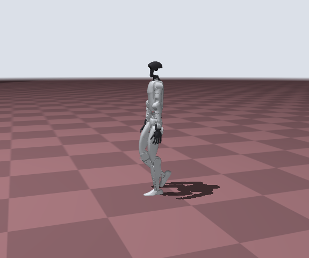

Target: Upper body actions

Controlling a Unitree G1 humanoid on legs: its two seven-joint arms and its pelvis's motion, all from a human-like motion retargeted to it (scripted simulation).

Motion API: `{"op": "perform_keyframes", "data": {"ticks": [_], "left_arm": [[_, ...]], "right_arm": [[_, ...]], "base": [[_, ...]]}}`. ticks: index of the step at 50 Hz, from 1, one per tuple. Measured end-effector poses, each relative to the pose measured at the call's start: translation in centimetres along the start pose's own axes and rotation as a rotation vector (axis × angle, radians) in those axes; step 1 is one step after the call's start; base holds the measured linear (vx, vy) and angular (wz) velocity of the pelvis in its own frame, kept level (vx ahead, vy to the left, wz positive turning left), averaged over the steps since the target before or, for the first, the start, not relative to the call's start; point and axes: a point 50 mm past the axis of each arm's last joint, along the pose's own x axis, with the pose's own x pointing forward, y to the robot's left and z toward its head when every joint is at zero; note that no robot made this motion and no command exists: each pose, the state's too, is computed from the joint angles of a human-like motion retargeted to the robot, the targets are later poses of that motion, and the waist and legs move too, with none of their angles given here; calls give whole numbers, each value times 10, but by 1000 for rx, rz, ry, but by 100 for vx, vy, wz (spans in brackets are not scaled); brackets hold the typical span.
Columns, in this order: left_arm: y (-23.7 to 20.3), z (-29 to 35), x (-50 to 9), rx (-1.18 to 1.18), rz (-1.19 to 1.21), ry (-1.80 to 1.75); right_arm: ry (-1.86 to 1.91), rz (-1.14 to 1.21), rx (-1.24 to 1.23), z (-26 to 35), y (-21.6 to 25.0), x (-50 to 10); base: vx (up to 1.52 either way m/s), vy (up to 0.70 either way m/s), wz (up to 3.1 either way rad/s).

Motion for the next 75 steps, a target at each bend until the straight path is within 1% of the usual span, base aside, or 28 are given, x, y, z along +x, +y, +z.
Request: {"op": "perform_keyframes", "data": {"ticks": [6,13,16,19,23,27,32,40,46,52,55,58,62,70,75], "left_arm": [[15,40,0,96,42,-116],[5,62,-1,101,1,-205],[-1,50,0,89,-19,-188],[-13,29,1,64,-36,-154],[-16,7,1,89,-49,-73],[-19,-13,0,155,-54,-9],[-25,-36,-3,134,-61,50],[-28,-63,-8,87,-67,145],[-17,-65,-8,56,-32,155],[-8,-83,-12,-69,-15,223],[-12,-71,-9,-160,-25,215],[-12,-49,-5,-175,-34,146],[-14,-4,1,-67,-63,27],[-26,91,-5,175,-128,-303],[-37,119,-12,230,-143,-411]], "right_arm": [[-42,-4,62,5,10,0],[137,-6,122,-38,15,-7],[244,28,171,-63,22,-13],[279,39,226,-70,26,-15],[218,13,212,-61,20,-13],[183,-6,86,-49,5,-9],[115,-55,-55,-21,-17,-4],[13,-79,-22,10,-34,0],[27,-32,6,6,-19,0],[117,26,-7,-28,13,-5],[121,43,10,-33,19,-6],[117,42,-38,-32,14,-6],[112,22,-75,-28,4,-4],[135,-14,39,-39,2,-7],[173,-3,100,-52,5,-10]], "base": [[-23,-86,-11],[-13,-54,39],[-6,-54,3],[-20,-61,45],[-20,-49,45],[-14,-48,-28],[-14,-46,-58],[5,-55,-14],[29,-62,4],[56,-57,4],[30,-57,74],[29,-64,60],[16,-35,119],[8,-70,99],[13,-48,204]]}}
